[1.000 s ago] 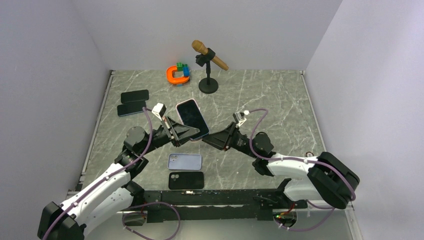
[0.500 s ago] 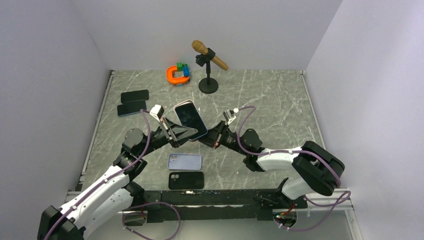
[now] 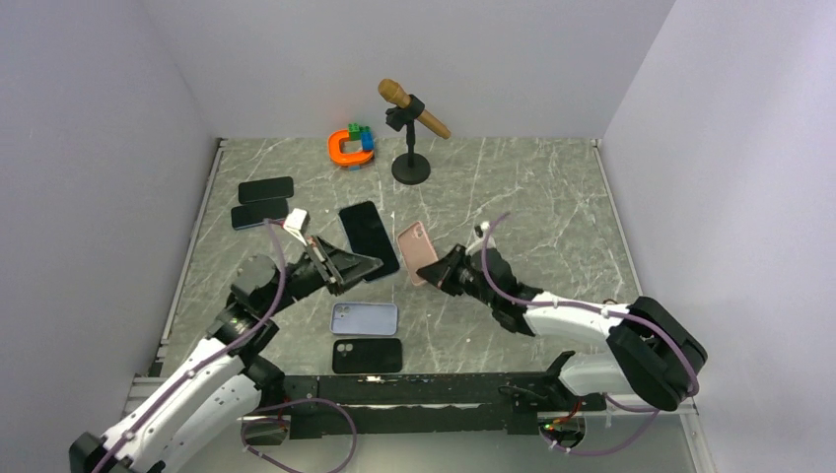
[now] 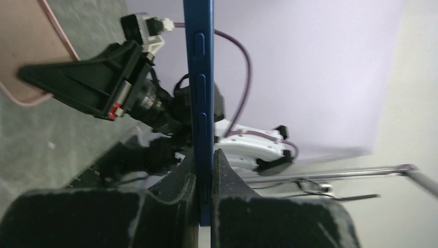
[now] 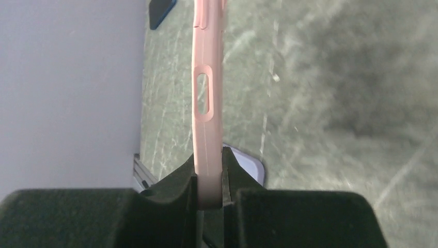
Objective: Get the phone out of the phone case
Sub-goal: Place the phone case at the center of the board.
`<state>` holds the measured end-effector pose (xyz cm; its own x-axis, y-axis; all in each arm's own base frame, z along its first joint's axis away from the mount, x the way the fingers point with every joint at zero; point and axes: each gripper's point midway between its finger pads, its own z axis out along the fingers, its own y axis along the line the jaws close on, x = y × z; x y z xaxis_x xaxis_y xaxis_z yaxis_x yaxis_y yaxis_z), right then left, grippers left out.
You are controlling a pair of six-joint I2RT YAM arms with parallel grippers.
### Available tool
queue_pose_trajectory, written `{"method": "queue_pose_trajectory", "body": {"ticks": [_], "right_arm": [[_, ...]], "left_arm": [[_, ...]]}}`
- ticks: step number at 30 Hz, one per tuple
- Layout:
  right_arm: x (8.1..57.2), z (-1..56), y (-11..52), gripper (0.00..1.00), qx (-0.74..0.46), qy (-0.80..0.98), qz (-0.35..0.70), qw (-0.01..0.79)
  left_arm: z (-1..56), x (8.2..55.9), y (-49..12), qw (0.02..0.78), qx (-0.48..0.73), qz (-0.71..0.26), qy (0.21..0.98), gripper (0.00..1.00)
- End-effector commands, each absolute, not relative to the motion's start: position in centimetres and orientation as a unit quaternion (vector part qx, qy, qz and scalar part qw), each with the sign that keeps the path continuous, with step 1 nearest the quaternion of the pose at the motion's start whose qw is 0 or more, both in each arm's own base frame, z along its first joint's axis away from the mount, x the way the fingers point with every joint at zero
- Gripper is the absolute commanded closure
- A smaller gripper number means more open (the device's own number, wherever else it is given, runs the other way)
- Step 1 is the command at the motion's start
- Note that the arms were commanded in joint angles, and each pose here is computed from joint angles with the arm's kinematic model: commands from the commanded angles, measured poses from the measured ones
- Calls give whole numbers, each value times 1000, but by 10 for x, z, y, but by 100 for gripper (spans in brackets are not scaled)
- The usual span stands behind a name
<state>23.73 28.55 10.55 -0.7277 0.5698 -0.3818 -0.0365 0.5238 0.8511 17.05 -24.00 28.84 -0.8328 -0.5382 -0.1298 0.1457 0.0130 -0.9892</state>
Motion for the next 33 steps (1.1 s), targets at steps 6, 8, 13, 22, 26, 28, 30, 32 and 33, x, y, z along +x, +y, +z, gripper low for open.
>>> {"method": "queue_pose_trajectory", "body": {"ticks": [6, 8, 13, 22, 26, 28, 30, 32, 33], "right_arm": [[239, 126, 326, 100, -195, 838, 439, 258], [235, 117, 334, 100, -240, 834, 451, 209], [238, 80, 351, 100, -311, 826, 453, 130], [227, 35, 372, 99, -337, 790, 512, 20], [228, 26, 374, 80, -335, 801, 496, 27], [236, 25, 373, 60, -327, 815, 475, 49], [248, 25, 369, 40, -318, 840, 433, 78], [256, 28, 365, 11, -311, 862, 388, 104], [261, 31, 361, 2, -302, 873, 364, 118]], "left_arm": [[293, 190, -133, 499, -160, -383, 760, 100], [283, 188, -115, 507, -182, -342, 770, 100], [268, 181, -98, 505, -194, -301, 785, 100], [258, 180, -97, 501, -190, -295, 791, 100], [252, 183, -104, 487, -187, -299, 799, 100], [246, 185, -107, 480, -189, -299, 803, 100], [243, 187, -110, 475, -188, -299, 806, 100], [241, 190, -111, 472, -190, -295, 809, 100], [240, 193, -110, 473, -194, -290, 809, 100]]}}
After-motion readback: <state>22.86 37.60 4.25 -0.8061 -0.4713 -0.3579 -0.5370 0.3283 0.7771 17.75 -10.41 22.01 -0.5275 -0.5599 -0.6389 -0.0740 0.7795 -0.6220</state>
